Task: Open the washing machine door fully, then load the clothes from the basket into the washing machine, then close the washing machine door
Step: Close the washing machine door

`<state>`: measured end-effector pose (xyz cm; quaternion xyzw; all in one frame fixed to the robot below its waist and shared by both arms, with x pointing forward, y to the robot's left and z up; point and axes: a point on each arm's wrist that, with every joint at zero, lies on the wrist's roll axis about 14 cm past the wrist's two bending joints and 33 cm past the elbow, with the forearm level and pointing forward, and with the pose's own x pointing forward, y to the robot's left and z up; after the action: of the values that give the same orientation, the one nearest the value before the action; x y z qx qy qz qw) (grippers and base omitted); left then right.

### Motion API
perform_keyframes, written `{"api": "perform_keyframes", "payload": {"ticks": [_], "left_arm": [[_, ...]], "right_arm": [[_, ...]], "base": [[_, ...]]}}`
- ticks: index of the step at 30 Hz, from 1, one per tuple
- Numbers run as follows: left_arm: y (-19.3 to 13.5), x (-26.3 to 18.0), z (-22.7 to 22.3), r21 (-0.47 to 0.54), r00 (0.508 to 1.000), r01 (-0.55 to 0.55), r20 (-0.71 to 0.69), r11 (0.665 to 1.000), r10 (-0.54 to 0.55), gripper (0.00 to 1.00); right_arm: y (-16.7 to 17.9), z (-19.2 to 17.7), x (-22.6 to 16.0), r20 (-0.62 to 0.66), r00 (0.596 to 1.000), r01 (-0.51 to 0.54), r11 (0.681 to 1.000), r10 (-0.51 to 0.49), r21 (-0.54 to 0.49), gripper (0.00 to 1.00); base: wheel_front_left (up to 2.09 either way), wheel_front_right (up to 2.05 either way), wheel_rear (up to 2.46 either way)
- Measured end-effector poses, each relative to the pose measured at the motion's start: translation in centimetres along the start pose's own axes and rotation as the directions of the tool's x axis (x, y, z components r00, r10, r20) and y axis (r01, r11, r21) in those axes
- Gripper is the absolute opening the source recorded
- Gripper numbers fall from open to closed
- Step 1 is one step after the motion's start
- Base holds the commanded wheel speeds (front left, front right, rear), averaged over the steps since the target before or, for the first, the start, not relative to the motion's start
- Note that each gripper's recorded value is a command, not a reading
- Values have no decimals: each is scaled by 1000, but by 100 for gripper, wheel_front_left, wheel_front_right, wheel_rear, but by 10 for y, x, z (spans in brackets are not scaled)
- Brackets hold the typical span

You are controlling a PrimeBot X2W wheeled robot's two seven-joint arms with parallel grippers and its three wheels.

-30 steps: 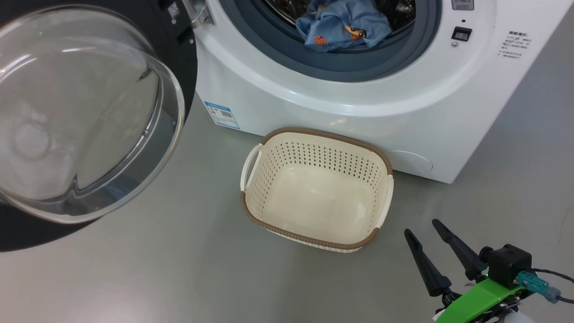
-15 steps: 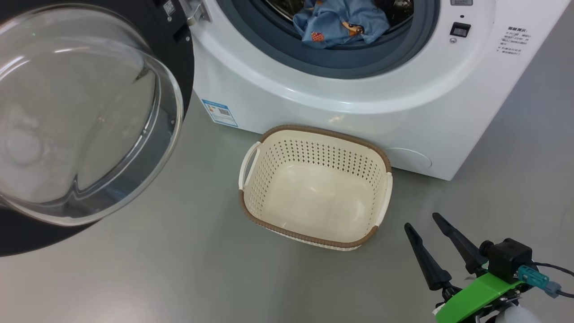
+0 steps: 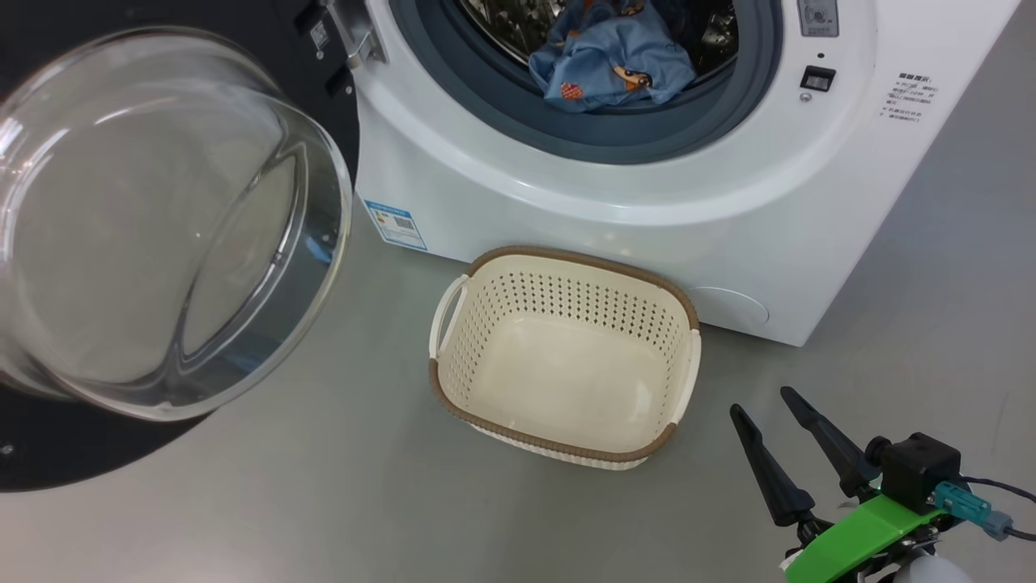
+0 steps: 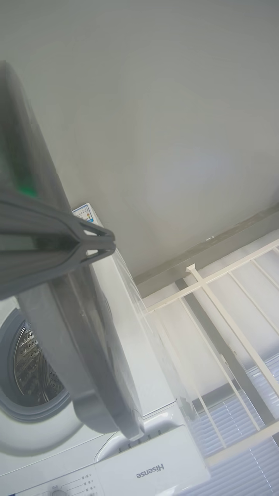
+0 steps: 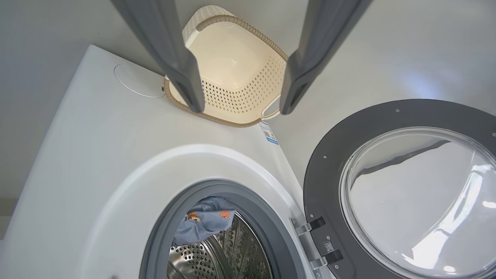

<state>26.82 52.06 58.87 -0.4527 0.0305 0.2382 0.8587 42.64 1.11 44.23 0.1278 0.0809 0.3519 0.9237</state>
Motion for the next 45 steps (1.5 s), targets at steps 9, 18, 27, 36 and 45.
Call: {"api": "perform_keyframes", "payload": {"ticks": [9,18,27,36,45], "left_arm": [[-17,-12,-18,37,989,74,-131,997,-69,0],[-45,-23,-61,31,929,203,-321,979,-183,0],[-73,-35,-96,44,844,318,-469,947,-262,0],[-118,-48,-142,0,686,483,-621,875,-379,0],[-164,-54,-199,-66,497,622,-737,781,-458,0]], "right_arm": [[7,7,-5,17,1000,5,1000,-5,2,100],[7,13,-12,30,999,22,1000,-22,-3,100],[1,7,-24,19,998,56,998,-57,9,100],[-7,13,-30,42,994,97,995,-98,22,100],[-21,18,-43,66,985,159,986,-162,39,100]], "base": [[0,0,0],[0,0,0],[0,0,0],[0,0,0],[0,0,0]]}}
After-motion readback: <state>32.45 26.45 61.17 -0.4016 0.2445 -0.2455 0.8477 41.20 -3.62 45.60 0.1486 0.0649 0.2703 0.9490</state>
